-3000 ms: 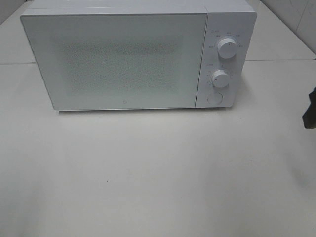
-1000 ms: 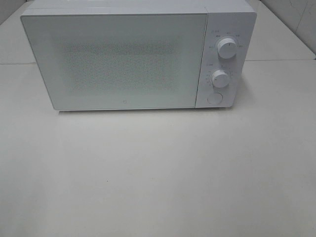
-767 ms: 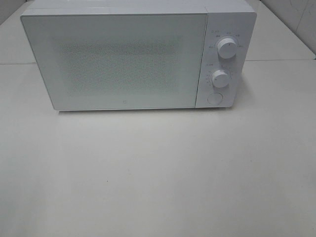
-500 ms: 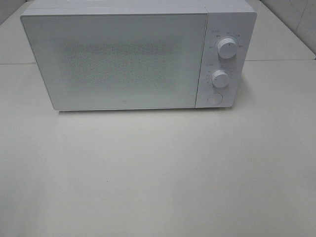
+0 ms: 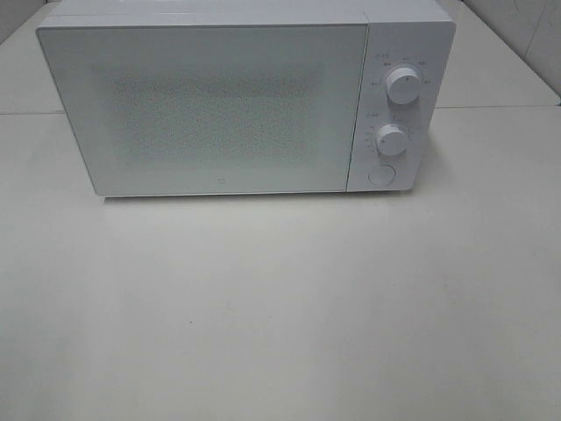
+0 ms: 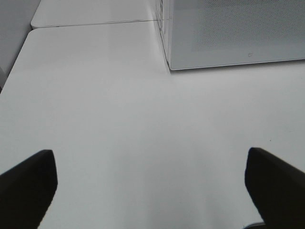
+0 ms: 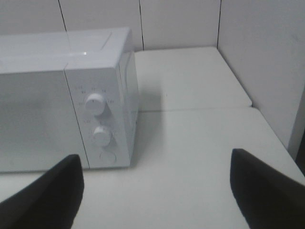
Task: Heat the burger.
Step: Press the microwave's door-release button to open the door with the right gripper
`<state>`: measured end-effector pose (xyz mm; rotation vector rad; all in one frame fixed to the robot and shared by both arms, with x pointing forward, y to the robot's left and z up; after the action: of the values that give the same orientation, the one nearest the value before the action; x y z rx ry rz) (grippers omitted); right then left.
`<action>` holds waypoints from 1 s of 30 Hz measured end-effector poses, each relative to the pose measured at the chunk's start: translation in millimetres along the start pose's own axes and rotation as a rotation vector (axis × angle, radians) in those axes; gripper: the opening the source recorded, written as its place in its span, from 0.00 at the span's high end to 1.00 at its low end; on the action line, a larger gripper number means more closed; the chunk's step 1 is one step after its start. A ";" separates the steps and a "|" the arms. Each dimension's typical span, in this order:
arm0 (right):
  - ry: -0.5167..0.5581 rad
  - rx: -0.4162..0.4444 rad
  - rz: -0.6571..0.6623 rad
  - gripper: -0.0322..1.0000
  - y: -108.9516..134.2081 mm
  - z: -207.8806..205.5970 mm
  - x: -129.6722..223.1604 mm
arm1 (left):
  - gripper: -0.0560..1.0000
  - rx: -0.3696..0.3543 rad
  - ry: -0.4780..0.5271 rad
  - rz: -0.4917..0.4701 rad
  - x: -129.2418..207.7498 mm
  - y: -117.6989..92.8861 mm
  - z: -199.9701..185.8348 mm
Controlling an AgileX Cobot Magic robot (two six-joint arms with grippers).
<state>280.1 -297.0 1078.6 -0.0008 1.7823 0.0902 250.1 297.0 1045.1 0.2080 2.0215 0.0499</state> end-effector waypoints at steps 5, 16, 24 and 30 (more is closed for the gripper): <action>-0.143 -0.013 -0.025 0.30 1.6 23.4 -9.1 | 0.00 0.000 0.000 0.000 0.0 0.0 0.0; -0.210 -0.024 -0.046 0.90 1.5 69.3 19.4 | 0.00 0.000 0.000 0.000 0.0 0.0 0.0; -0.168 -0.036 0.016 0.97 1.4 98.3 41.8 | 0.00 0.000 0.000 0.000 0.0 0.0 0.0; -0.144 -0.040 0.004 0.97 1.6 118.4 54.7 | 0.00 0.000 0.000 0.000 0.0 0.0 0.0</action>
<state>384.0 -285.5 1000.5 -0.0186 1.6361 0.1259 250.1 297.0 1045.1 0.2080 2.0215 0.0499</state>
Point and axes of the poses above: a point on each arm's last joint axis where the gripper is mounted, z pointing out along that axis toward the gripper, y along the wrist's bending axis when the last joint is at zero, x = y × z, the point moved 2 cm from there along z, pointing out along that axis toward the gripper, and after that the axes turned 4 degrees about z, right-handed, at the moved point
